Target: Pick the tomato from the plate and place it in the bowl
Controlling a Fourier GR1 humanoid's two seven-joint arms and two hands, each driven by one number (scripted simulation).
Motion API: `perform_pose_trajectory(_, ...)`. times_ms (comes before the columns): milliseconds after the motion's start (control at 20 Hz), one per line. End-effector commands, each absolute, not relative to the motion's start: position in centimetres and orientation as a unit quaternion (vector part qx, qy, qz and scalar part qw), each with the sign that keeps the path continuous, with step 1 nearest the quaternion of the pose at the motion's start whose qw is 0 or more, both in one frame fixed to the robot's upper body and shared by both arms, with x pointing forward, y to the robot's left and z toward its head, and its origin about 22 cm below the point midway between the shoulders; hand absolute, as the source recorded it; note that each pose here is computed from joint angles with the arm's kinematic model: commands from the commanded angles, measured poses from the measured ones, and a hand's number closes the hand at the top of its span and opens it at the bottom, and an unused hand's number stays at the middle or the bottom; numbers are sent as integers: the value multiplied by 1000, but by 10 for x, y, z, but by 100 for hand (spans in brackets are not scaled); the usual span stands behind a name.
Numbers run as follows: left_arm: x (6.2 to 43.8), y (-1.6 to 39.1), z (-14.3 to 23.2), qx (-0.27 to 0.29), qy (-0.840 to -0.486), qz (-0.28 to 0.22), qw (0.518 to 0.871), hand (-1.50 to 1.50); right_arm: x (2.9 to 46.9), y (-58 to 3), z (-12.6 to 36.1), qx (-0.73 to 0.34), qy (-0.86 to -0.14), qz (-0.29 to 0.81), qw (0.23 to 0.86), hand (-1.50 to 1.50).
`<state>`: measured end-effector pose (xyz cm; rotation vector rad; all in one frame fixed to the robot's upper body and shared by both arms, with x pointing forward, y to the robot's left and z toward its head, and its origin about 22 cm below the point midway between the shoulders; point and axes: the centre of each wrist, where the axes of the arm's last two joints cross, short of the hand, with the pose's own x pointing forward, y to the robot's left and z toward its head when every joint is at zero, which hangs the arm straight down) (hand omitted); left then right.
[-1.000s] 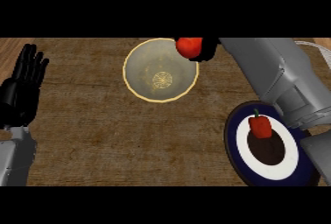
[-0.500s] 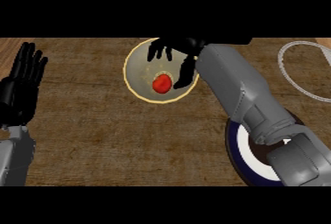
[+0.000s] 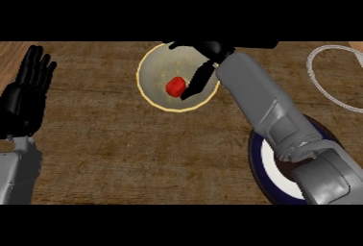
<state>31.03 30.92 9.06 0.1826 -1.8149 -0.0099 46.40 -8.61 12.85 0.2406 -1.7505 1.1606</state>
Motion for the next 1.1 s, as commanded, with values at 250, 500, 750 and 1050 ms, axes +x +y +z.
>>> perform_pose_trajectory(250,311,311,101,73,-793,-11,605,0,483,-162,167,67,-768,325,547,-150)
perform_pose_trajectory(500,318,294,99,60,-798,-15,599,0,483,-214,167,68,-773,280,566,-150)
perform_pose_trajectory(750,317,293,97,60,-798,-19,599,0,478,-267,177,77,-784,250,562,-150)
perform_pose_trajectory(1050,321,283,102,46,-808,-22,587,0,470,-306,175,75,-785,247,563,-150)
